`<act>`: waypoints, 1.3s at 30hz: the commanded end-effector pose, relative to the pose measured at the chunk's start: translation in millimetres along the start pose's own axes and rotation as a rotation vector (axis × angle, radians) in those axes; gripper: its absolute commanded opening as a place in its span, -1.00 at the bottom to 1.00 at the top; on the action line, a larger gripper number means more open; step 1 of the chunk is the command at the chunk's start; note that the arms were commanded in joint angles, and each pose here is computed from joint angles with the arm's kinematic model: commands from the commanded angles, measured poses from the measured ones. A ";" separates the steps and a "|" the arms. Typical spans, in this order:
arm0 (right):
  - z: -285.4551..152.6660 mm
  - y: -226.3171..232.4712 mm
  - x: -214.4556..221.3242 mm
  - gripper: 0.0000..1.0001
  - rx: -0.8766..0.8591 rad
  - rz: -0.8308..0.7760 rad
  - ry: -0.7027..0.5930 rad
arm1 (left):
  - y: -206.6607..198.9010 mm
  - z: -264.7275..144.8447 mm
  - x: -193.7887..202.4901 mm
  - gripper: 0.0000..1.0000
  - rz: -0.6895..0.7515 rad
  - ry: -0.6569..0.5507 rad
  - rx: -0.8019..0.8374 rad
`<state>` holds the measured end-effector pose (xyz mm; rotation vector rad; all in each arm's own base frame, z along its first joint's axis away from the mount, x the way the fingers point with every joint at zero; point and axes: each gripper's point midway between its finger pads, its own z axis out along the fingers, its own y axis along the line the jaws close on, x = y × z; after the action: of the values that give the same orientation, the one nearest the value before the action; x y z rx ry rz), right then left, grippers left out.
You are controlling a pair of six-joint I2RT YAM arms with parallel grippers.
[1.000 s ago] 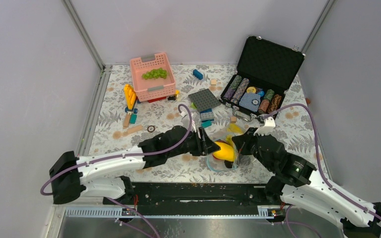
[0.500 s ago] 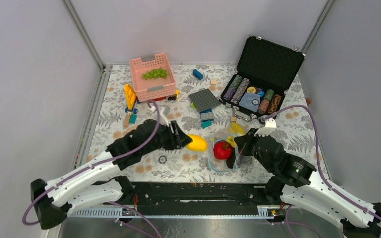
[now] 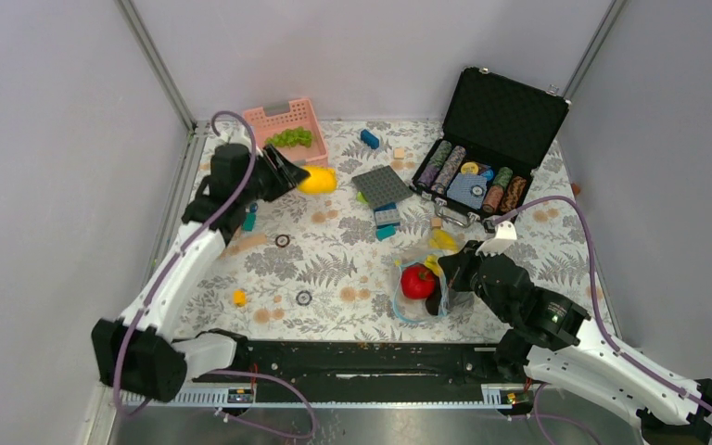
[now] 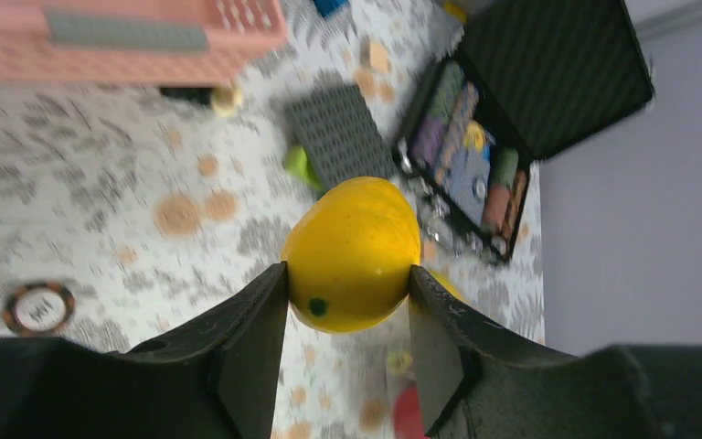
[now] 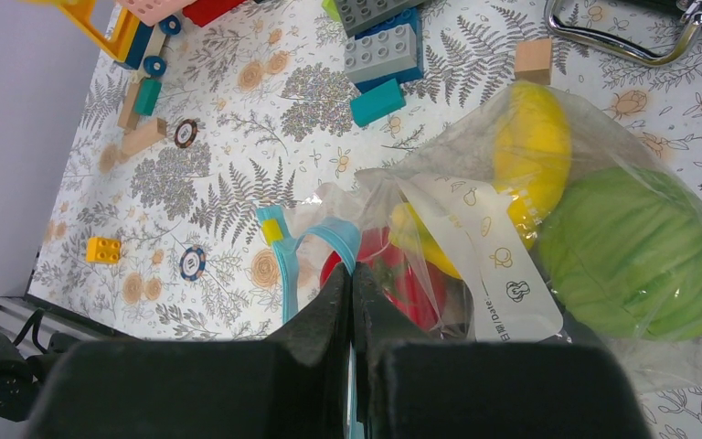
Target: Open the zip-top bag and remove the fake food
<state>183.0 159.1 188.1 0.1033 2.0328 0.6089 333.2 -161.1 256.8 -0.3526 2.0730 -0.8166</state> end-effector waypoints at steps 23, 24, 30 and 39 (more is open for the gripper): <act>7.4 -6.4 10.1 -1.00 0.037 0.007 0.017 | 85.2 174.0 -155.6 -0.45 -0.065 -0.051 -0.082; 7.6 -7.2 10.9 -1.00 0.039 0.007 0.017 | 89.7 177.0 -152.5 -0.44 -0.068 -0.033 -0.094; 8.1 -8.2 12.4 -1.00 0.041 0.013 0.019 | 112.1 184.5 -132.2 -0.39 -0.063 0.042 -0.161; 9.4 -2.7 13.3 -1.00 0.024 0.020 0.029 | 124.2 187.8 -108.3 -0.03 -0.068 0.143 -0.180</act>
<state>181.7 160.7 168.6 0.1060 2.0864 0.5809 548.9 -87.0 149.4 -0.5488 2.2974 -0.6793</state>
